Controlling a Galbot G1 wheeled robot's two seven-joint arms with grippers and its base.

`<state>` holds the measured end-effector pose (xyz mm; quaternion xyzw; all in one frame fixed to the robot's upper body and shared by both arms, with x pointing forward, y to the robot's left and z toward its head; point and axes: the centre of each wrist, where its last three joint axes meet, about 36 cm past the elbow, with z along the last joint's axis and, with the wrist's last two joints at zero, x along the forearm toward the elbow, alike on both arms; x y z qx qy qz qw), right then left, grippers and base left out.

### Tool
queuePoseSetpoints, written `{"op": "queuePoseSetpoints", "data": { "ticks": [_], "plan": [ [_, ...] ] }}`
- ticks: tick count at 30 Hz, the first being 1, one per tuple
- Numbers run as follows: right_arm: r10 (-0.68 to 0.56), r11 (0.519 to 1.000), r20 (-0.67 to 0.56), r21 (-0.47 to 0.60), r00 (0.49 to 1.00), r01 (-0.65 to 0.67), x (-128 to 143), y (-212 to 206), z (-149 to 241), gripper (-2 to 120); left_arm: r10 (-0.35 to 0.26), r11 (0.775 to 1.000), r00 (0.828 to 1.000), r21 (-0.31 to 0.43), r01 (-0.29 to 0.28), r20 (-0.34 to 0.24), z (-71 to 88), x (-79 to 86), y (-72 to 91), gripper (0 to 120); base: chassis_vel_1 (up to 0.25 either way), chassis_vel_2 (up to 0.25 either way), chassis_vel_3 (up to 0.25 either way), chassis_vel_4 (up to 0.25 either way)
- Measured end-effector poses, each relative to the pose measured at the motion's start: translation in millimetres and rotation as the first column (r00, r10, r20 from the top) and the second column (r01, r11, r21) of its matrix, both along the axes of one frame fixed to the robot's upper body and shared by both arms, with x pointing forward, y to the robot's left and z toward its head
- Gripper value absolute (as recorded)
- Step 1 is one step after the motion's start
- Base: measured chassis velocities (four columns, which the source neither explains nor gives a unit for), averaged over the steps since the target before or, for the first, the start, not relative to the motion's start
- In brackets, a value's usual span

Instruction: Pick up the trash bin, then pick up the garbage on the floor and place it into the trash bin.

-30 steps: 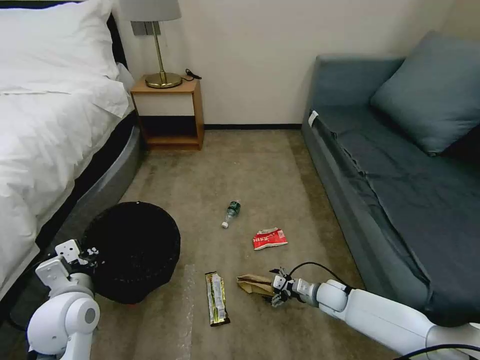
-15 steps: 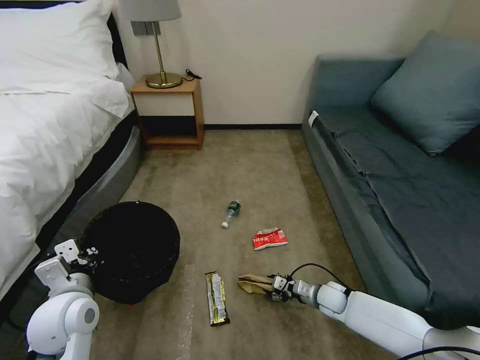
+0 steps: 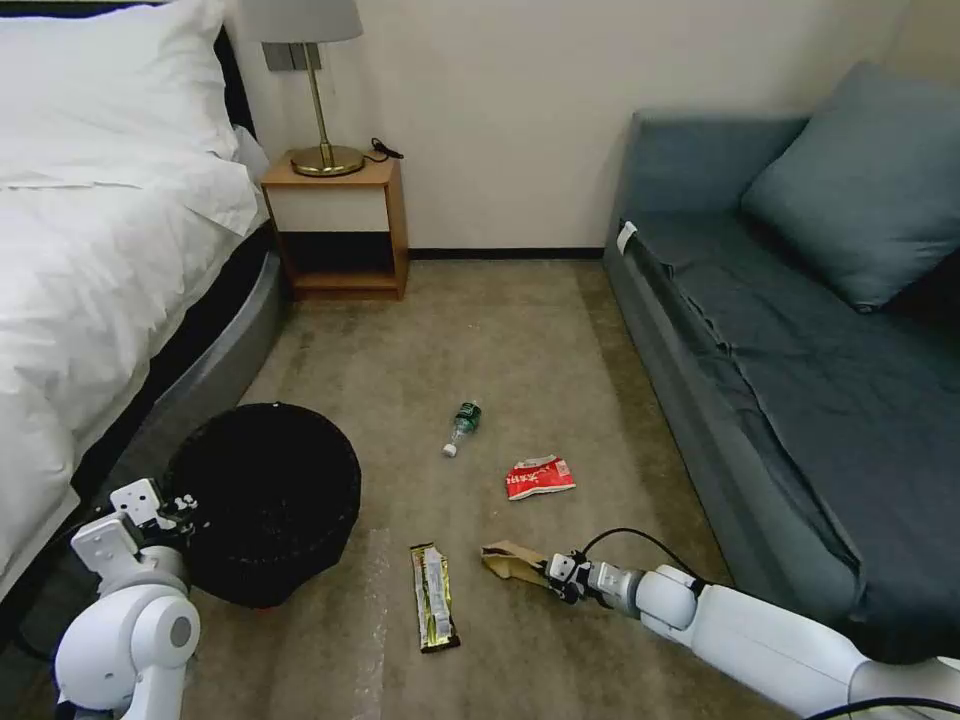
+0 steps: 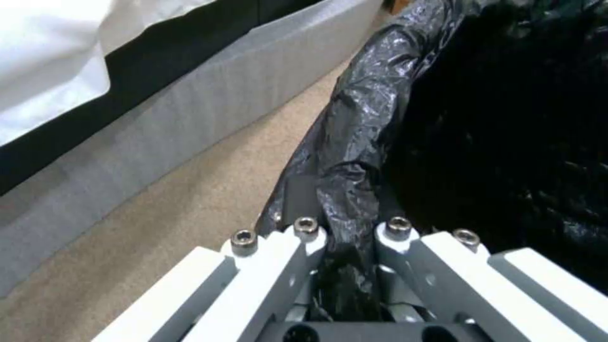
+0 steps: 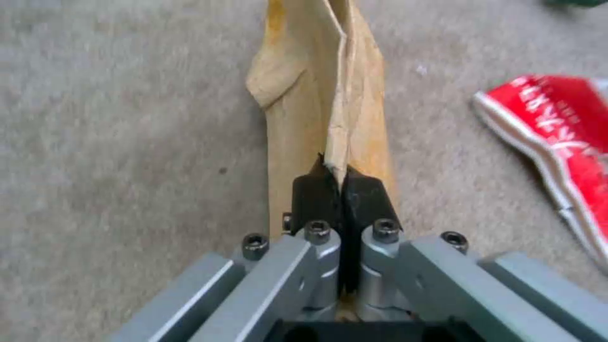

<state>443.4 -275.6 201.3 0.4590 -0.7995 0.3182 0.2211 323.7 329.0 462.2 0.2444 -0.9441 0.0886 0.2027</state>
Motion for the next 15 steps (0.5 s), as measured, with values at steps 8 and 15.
{"op": "queuePoseSetpoints", "data": {
  "ticks": [8,15],
  "plan": [
    [-0.107,0.979,0.108,0.186,0.988,0.085,21.9,13.4,59.5,0,-0.003,1.000,1.000,0.001,0.003,-0.002,-0.5,0.0,-0.7,3,0.000,0.000,0.000,0.000],
    [-0.216,0.894,0.169,0.429,0.961,0.126,37.1,52.5,171.0,0,-0.012,1.000,1.000,0.001,0.012,-0.006,-1.5,0.3,-3.4,3,0.000,0.000,0.000,0.000]
  ]
}}
